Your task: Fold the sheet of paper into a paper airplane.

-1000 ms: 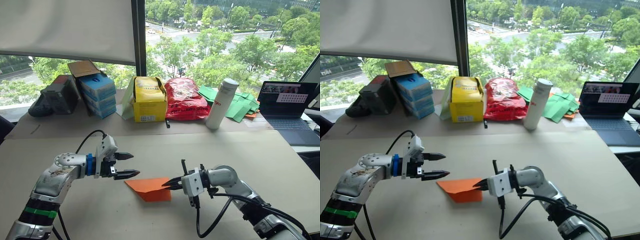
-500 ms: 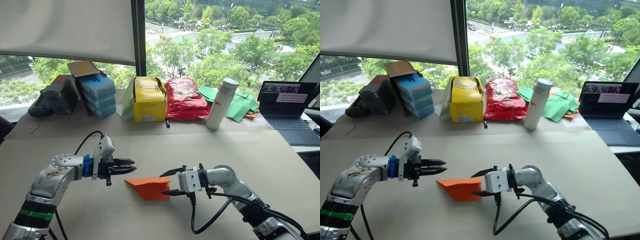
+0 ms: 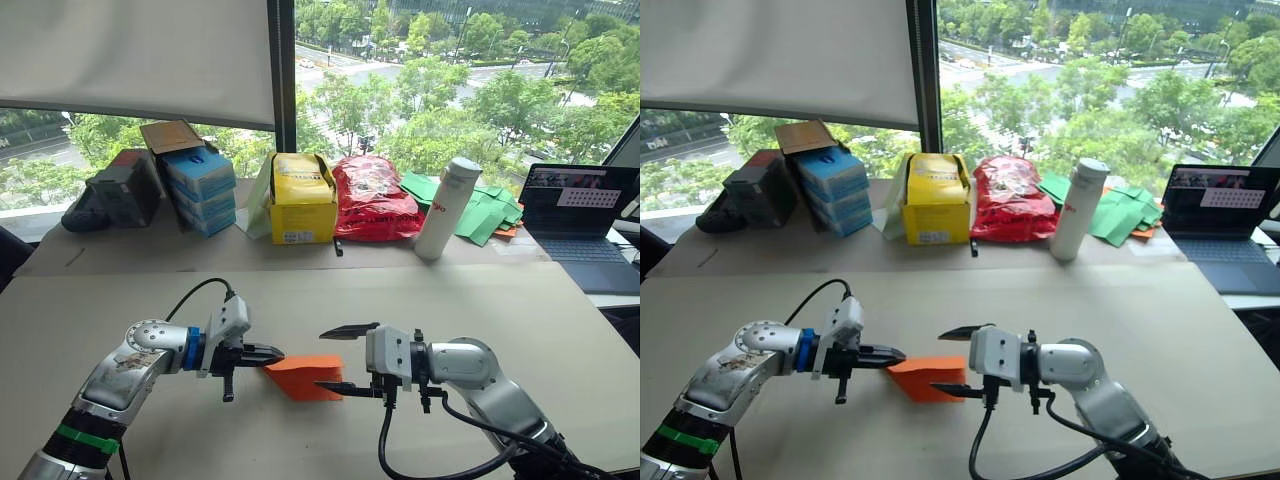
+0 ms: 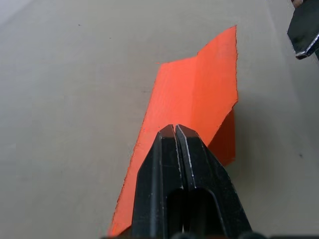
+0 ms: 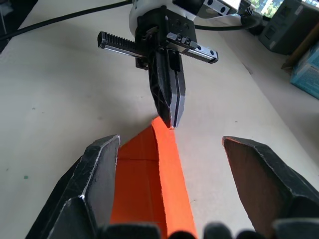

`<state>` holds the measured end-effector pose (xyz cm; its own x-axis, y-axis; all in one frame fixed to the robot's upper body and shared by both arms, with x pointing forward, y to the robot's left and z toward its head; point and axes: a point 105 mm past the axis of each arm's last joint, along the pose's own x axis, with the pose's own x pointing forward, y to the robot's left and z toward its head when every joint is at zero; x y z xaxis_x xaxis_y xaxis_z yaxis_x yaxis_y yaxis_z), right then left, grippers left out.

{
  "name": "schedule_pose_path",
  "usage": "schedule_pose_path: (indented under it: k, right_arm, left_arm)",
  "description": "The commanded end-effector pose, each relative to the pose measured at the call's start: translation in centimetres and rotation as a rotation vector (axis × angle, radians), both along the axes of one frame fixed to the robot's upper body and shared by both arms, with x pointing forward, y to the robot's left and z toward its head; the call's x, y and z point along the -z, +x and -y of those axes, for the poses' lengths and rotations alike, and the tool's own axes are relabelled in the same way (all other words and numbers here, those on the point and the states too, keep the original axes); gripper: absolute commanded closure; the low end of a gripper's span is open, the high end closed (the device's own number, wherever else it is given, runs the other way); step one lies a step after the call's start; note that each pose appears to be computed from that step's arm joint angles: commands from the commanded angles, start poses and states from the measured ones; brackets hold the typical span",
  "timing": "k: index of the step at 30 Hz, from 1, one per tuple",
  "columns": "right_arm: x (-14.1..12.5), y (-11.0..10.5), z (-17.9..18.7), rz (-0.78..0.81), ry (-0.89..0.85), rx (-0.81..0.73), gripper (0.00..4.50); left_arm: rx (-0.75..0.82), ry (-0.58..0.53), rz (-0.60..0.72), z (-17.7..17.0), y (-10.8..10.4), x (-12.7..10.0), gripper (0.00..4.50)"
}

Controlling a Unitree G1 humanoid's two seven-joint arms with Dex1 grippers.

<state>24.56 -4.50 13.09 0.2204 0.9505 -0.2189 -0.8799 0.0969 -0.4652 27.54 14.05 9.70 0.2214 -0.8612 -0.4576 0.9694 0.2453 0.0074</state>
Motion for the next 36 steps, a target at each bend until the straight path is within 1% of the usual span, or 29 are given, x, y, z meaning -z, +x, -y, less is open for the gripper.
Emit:
schedule_pose_path:
  k: [1,4,7,9,12,16,18,23,28,35,36]
  right_arm:
    - [-1.1,-0.4,0.0,0.026,0.019,0.005,0.84]
    - [-0.7,-0.5,-0.1,0.034,-0.001,0.006,0.84]
    - [-0.2,-0.9,-0.2,0.03,-0.025,-0.009,0.84]
    - [0.1,-1.2,-0.3,0.023,-0.034,-0.02,0.84]
    - [0.6,-1.4,-0.4,0.018,-0.052,-0.029,0.84]
    - [1.7,-1.4,-0.2,0.008,-0.092,-0.033,0.84]
    - [2.2,-1.3,-0.1,0.005,-0.107,-0.025,0.84]
    - [2.5,-0.6,0.1,0.009,-0.113,0.007,0.84]
    - [2.7,-0.3,0.1,0.014,-0.121,0.014,0.84]
    - [3.0,-0.5,0.0,0.021,-0.139,0.001,0.84]
    - [3.1,-0.5,-0.1,0.022,-0.141,-0.002,1.36]
  left_arm:
    - [0.022,0.091,0.056,-0.2,0.3,0.9,4.44]
    - [0.012,0.164,0.095,-0.2,1.1,2.1,4.44]
    - [0.024,0.207,0.118,-0.1,1.4,2.7,4.44]
    - [0.032,0.218,0.122,0.0,1.4,2.9,4.44]
    - [0.058,0.223,0.132,0.3,1.3,2.9,4.44]
    - [0.092,0.196,0.126,0.9,0.6,2.7,4.44]
    - [0.12,0.168,0.119,1.5,0.1,2.4,4.44]
    - [0.139,0.173,0.104,1.8,-0.5,2.8,4.44]
    - [0.111,0.204,0.109,1.1,0.0,3.5,4.44]
    - [0.074,0.23,0.116,-0.1,0.8,3.6,4.44]
    - [0.07,0.239,0.118,-0.3,0.8,3.6,4.5]
